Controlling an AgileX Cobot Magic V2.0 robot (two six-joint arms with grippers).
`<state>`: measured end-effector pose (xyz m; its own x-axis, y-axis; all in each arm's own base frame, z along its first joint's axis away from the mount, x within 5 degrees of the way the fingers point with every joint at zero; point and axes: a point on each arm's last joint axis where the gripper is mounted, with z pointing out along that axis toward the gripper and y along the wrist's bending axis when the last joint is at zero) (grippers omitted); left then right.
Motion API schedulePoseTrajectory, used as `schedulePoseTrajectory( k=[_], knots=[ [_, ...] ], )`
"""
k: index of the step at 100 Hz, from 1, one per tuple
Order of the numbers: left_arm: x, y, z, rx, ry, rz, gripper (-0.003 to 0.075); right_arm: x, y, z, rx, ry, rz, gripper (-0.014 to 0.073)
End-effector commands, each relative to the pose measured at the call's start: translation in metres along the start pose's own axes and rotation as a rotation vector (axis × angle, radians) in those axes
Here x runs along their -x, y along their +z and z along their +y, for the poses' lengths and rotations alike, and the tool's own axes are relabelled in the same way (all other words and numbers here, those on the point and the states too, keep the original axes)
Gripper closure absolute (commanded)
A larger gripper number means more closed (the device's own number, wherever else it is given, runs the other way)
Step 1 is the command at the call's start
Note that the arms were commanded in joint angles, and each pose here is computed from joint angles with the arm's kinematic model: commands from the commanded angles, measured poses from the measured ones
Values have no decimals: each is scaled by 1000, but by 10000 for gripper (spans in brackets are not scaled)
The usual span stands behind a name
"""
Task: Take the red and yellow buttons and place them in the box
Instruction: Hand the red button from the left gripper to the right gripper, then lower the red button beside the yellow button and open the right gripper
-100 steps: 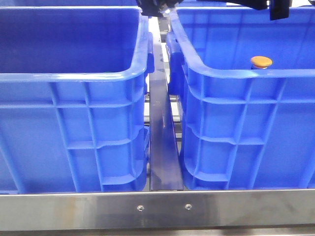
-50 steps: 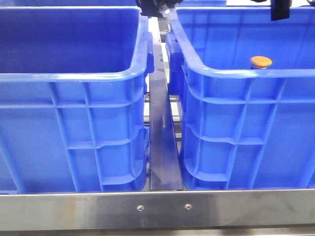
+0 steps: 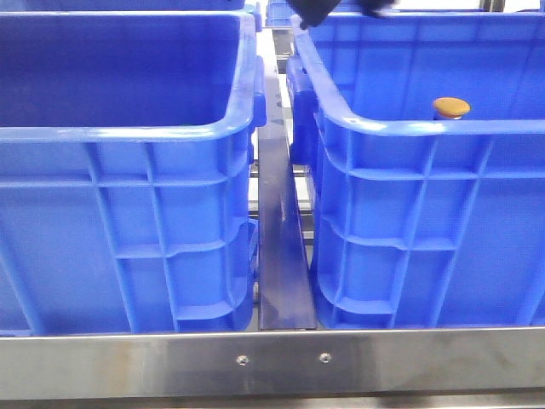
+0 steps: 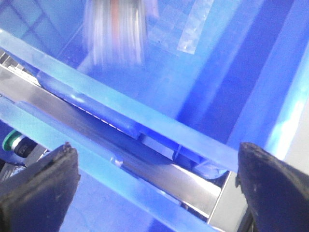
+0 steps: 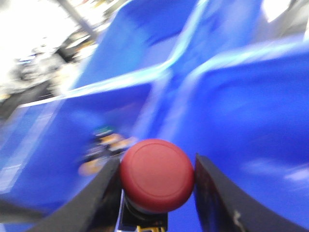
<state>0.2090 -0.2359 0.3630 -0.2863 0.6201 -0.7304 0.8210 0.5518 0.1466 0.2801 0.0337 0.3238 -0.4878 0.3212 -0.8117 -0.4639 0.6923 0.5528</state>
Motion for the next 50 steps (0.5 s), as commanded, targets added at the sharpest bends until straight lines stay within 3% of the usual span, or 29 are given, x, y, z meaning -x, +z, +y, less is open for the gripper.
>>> schedulePoseTrajectory(
  k=[1, 23, 40, 50],
  knots=[
    [16, -22, 0, 17, 5, -122, 100, 22, -17, -3, -56, -136, -97, 474],
    [16, -22, 0, 17, 5, -122, 100, 28, -28, -36, -396, -401, -87, 474],
    [16, -22, 0, 17, 5, -122, 100, 33, -36, -56, -625, -431, -110, 474],
    [17, -22, 1, 19, 5, -128, 100, 30, -31, -68, -659, -427, -84, 474]
  ],
)
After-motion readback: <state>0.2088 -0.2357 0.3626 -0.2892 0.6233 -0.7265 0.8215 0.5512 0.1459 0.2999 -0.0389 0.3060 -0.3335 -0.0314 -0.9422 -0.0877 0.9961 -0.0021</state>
